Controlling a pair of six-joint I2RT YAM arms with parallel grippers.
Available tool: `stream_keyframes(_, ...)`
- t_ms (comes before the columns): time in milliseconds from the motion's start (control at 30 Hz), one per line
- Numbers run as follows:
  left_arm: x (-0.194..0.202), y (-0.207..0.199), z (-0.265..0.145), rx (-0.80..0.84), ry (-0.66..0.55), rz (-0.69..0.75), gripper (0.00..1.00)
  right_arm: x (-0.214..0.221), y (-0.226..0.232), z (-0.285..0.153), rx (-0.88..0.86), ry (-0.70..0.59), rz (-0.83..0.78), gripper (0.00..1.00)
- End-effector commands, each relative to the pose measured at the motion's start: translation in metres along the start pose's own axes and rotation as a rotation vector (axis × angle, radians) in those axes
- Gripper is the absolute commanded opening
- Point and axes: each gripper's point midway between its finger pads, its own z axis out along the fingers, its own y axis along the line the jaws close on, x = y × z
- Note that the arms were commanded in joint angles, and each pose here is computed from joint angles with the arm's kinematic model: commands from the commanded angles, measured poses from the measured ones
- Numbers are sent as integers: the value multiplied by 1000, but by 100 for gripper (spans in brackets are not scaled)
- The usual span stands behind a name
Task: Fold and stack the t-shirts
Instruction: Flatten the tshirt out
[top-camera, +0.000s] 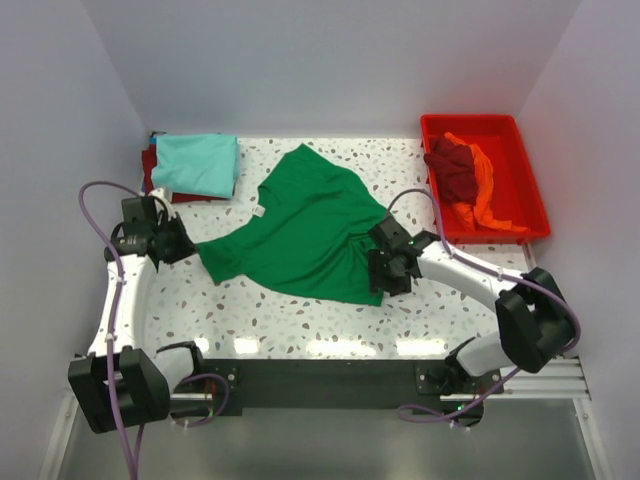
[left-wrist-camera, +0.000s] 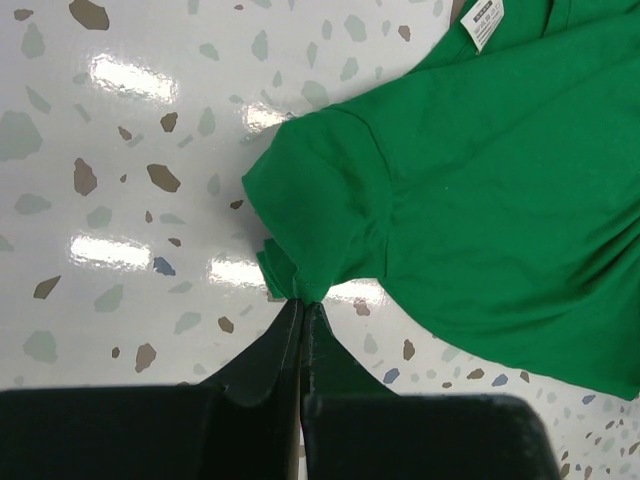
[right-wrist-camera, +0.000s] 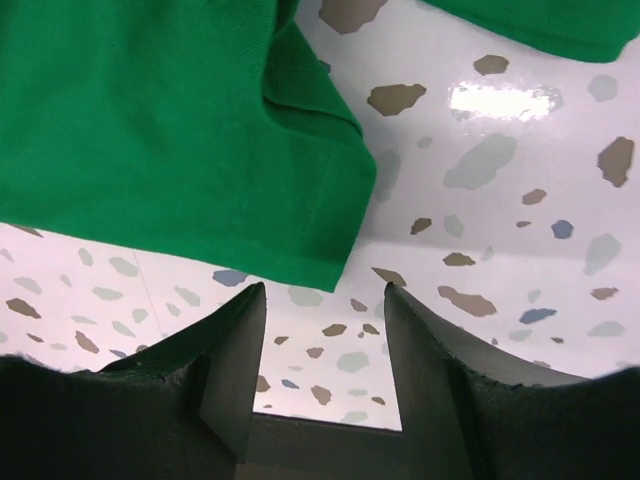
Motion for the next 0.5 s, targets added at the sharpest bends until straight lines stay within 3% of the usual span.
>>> stream_keyframes(0,-12,-4,3,28,-44,-4,0,0,15,2,-95,-32,70,54)
stream_keyframes(467,-9,-2,5,21,-36,-5,0,17,15,31,-82,35,56,46)
